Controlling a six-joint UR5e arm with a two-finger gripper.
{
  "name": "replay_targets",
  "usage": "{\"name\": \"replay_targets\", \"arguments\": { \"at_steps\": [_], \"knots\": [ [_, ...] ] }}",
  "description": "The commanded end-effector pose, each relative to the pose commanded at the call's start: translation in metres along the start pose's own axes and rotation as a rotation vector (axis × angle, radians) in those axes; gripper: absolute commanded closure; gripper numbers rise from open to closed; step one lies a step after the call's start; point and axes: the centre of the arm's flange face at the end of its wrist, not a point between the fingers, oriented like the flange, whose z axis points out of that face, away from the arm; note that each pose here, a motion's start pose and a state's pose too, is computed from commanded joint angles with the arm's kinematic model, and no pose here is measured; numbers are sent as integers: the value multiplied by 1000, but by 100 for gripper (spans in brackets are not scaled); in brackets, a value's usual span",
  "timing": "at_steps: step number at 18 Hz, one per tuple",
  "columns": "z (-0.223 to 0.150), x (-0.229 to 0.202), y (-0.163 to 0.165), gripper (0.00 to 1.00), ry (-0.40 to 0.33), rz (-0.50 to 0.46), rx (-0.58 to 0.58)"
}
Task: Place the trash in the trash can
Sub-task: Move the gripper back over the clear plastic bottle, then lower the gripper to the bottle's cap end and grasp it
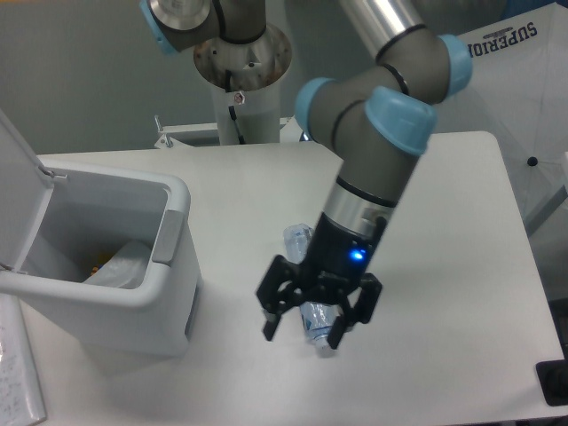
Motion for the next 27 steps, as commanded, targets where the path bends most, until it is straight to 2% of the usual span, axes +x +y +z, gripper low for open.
{"name": "replay_targets", "arguments": {
  "at_steps": [3, 7, 15, 21, 27],
  "knots": [
    [15, -18, 7, 0, -31, 12, -52],
    [32, -46, 12, 0, -112, 9, -194],
    [66, -84, 17, 0, -151, -20, -466],
    [74, -89, 19, 0, -160, -21, -508],
    [101, -87, 34, 0, -217, 9, -590]
  ]
}}
